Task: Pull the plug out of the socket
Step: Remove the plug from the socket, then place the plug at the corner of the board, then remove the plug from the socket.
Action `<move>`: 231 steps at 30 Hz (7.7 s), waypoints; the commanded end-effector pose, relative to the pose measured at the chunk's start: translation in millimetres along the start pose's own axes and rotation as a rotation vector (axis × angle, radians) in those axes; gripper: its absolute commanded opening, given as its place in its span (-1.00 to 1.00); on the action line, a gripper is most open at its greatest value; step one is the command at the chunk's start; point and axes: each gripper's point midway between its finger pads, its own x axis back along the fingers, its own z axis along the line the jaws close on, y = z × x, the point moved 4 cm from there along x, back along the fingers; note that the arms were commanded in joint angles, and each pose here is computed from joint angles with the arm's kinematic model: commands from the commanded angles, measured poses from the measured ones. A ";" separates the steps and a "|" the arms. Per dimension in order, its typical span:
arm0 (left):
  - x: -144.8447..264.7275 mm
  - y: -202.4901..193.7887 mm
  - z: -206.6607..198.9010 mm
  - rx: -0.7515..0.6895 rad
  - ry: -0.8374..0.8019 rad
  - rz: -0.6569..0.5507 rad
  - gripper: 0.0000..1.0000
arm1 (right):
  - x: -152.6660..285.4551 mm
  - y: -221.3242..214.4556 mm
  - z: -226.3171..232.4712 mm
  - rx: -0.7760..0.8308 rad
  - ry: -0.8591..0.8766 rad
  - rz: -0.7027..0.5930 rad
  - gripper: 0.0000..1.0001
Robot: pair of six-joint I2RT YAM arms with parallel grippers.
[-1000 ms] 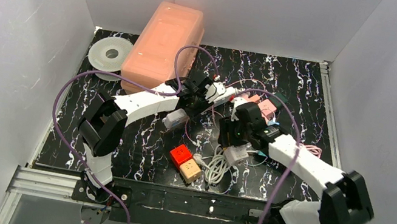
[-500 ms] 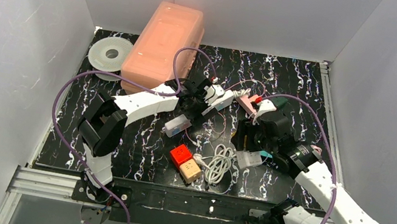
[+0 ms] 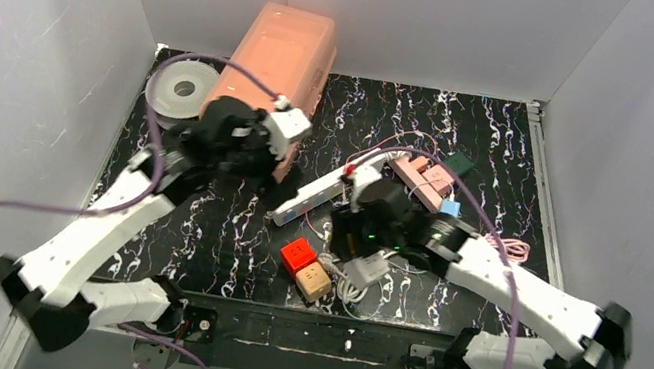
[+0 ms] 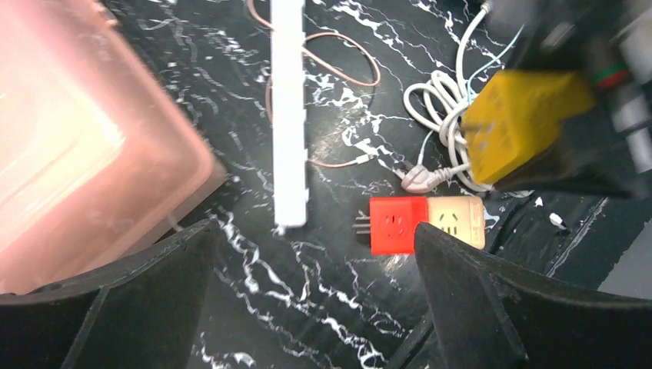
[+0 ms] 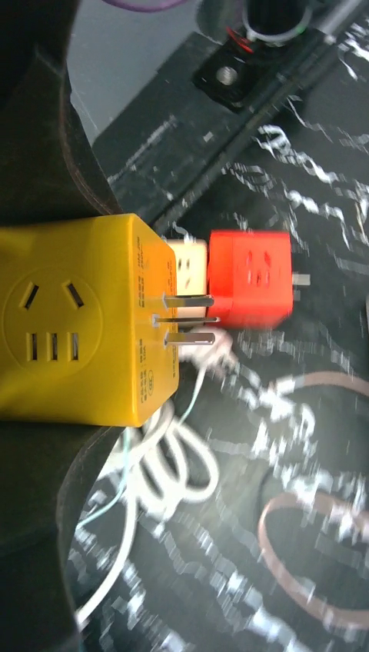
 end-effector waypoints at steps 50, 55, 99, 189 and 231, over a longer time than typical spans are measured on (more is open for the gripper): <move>133.5 -38.1 -3.9 0.080 0.160 -0.126 0.99 | -173.3 -21.7 164.2 0.473 0.238 0.258 0.75; 137.7 -36.3 -6.0 0.080 0.157 -0.141 0.99 | -174.6 -28.5 162.8 0.484 0.262 0.322 0.76; 109.6 47.2 -43.7 0.448 -0.270 -0.513 0.99 | 134.4 197.6 66.4 -0.410 0.094 -1.021 -0.97; 98.0 31.9 -35.6 -0.719 -0.163 -0.493 -0.73 | 131.9 160.2 132.6 0.086 0.422 -0.357 0.80; 120.9 35.2 -39.9 -0.784 -0.103 -0.585 -1.00 | 89.8 143.2 133.4 -0.079 0.694 -0.485 0.86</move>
